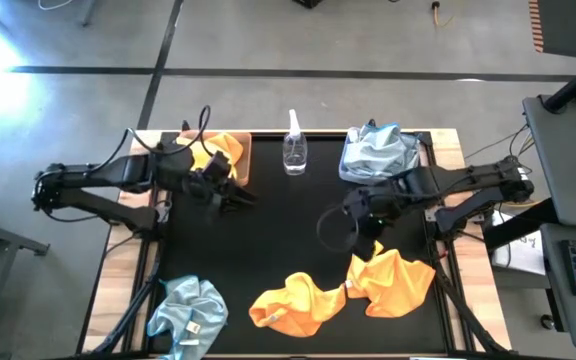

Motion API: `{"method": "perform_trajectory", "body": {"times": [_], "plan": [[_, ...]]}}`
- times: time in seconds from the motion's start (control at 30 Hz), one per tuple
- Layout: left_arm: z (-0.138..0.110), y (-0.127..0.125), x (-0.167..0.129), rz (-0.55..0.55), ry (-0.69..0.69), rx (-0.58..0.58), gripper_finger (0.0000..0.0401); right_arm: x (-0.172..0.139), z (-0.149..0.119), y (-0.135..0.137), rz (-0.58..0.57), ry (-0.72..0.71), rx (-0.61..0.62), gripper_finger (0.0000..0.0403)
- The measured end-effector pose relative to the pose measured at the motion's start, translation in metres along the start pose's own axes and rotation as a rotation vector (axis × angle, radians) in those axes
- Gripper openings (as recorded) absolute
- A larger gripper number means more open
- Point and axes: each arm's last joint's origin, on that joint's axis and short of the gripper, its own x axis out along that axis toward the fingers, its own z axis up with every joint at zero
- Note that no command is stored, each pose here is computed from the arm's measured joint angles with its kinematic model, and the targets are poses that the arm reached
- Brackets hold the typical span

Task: Sort microfiber towel by color & place in baskets
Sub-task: Put the yellow towel into the orange bin

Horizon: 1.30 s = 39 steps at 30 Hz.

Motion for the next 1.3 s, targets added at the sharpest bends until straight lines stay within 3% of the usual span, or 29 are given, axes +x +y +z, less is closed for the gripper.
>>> {"method": "perform_trajectory", "body": {"times": [0.2,0.33,0.53,0.77,0.97,1.3], "plan": [[0.011,-0.037,0.014,0.007,-0.041,0.051,0.0153,0.002,-0.028,0.002,-0.111,0.152,-0.042,0.0068],[0.008,-0.051,0.032,0.137,-0.017,0.095,0.0153,0.003,-0.04,0.01,-0.124,0.173,-0.098,0.0068],[-0.007,-0.055,0.066,0.36,0.139,0.072,0.0153,0.004,-0.054,0.017,-0.13,0.207,-0.167,0.0068],[-0.029,-0.072,0.106,0.386,0.33,0.014,0.0153,0.001,-0.064,0.019,-0.146,0.216,-0.211,0.0068],[-0.045,-0.087,0.131,0.471,0.458,-0.012,0.0153,0.0,-0.064,0.018,-0.144,0.216,-0.227,0.0068],[-0.077,-0.101,0.185,0.58,0.656,0.045,0.0153,0.0,-0.064,0.018,-0.139,0.219,-0.268,0.0068]]}}
